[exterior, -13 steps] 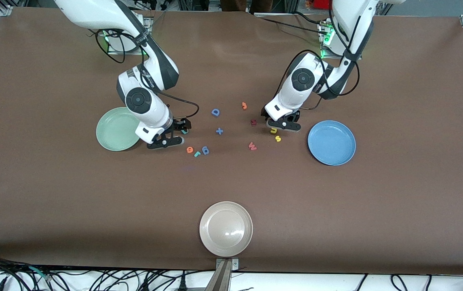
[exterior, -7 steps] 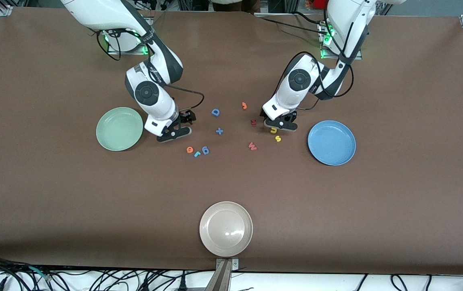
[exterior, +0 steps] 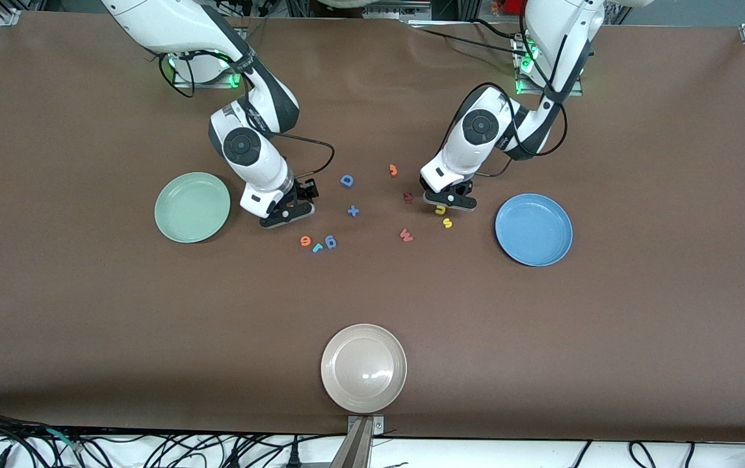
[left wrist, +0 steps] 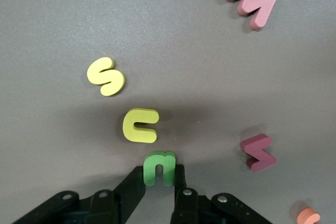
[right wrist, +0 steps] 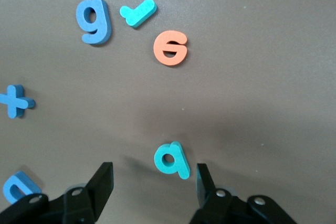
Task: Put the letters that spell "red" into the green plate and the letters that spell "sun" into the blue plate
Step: 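Grasp the green n with the left gripper while the right gripper grasps the teal a, then drop the green n on the blue plate while the right gripper lifts the a, then release the teal a on the green plate while the left gripper reaches letters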
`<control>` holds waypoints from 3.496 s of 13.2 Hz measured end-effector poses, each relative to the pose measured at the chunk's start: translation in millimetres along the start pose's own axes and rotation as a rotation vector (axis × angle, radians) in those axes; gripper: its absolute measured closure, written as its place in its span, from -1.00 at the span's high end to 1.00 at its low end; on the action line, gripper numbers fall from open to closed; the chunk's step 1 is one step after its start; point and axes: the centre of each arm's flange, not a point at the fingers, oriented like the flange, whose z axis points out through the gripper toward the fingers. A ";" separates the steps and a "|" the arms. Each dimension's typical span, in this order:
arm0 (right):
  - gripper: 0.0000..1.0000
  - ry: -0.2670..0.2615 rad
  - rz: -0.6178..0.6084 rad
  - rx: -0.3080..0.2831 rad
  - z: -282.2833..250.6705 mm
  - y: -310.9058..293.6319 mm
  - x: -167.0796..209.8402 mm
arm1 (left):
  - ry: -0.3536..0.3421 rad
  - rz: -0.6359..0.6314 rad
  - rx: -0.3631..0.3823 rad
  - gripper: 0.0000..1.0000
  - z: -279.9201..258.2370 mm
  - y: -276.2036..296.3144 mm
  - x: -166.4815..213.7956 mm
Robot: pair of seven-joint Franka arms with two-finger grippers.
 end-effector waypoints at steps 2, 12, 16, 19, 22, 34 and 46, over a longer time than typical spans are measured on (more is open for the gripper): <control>0.33 0.003 -0.004 0.001 0.7 0.0 0.2 | 0.003 -0.005 0.001 -0.42 -1.9 -2.2 2.4; 0.33 0.003 -0.073 -0.035 9.6 1.5 -1.0 | -0.136 0.193 0.183 -0.42 -149.7 -128.8 96.3; 0.26 0.002 -0.072 -0.035 13.0 3.3 -1.0 | -0.154 0.276 0.154 -0.42 -141.0 -193.7 107.9; 0.15 0.008 -0.073 -0.034 12.9 3.3 -0.4 | -0.157 0.305 0.143 -0.42 -108.5 -189.5 108.4; 0.15 0.004 -0.075 -0.039 16.8 5.8 -0.7 | -0.171 0.320 0.136 -0.29 -88.3 -185.5 103.3; -0.43 0.020 -0.071 -0.044 13.0 11.5 4.3 | -0.080 0.265 0.043 1.00 -125.9 -138.6 123.9; -0.43 -0.107 0.315 -0.216 -138.8 219.5 -7.1 | -0.084 -0.118 0.024 1.00 -57.6 -22.0 91.1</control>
